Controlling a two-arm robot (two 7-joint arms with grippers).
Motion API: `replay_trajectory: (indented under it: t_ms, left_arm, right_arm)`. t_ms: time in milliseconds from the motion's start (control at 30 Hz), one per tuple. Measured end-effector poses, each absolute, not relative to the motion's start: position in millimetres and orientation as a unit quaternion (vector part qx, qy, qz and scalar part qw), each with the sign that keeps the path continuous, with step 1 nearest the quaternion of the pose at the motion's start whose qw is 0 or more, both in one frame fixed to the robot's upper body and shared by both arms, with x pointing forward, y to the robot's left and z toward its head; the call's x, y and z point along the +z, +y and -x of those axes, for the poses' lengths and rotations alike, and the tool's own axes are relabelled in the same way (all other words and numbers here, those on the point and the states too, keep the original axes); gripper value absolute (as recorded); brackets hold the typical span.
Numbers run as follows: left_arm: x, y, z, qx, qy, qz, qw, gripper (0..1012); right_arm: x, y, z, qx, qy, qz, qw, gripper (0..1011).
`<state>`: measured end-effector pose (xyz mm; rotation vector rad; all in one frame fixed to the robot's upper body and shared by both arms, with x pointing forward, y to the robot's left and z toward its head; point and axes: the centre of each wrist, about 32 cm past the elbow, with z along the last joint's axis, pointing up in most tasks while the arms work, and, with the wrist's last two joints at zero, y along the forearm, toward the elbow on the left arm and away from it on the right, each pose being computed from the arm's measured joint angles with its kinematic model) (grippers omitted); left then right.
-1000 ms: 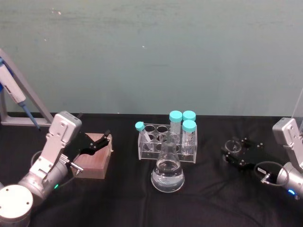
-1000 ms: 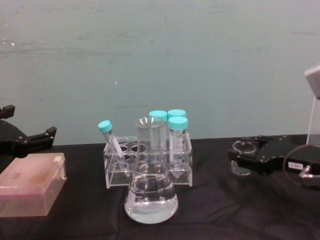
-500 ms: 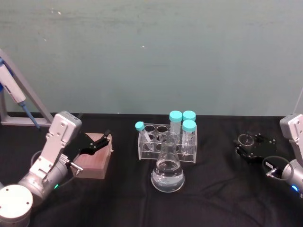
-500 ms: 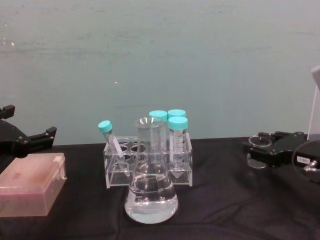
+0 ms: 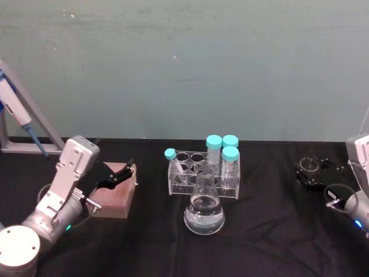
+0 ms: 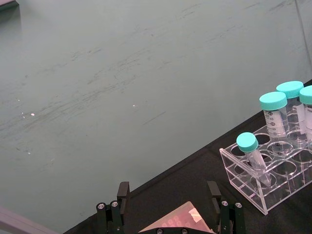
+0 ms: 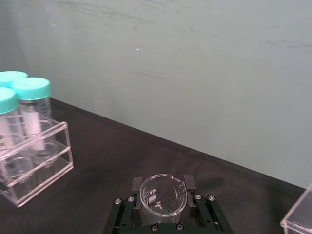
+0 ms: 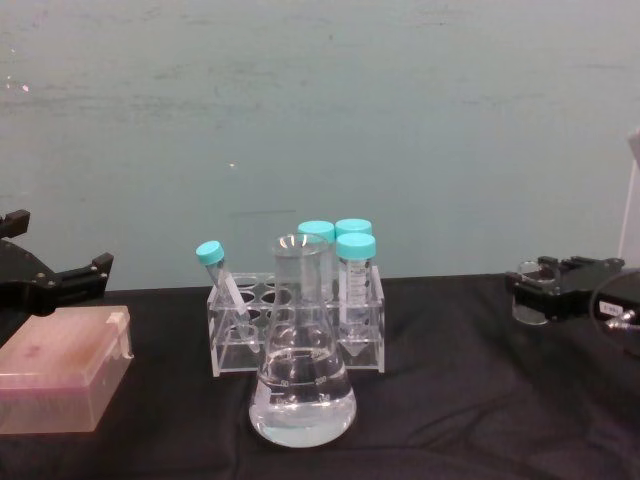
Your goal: Place the experimental apparatus aside using one hand.
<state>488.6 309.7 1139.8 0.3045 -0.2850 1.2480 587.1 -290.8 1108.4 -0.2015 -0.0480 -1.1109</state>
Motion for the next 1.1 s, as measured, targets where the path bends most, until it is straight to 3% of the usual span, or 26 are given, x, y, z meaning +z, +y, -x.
replay_trajectory:
  t_ms: [1100]
  left_arm:
    - [1140, 310, -489, 0.580, -0.132, -0.141, 0.791, 1000]
  right_arm:
    - [1108, -284, -605, -0.605, -0.035, 0.114, 0.787, 507]
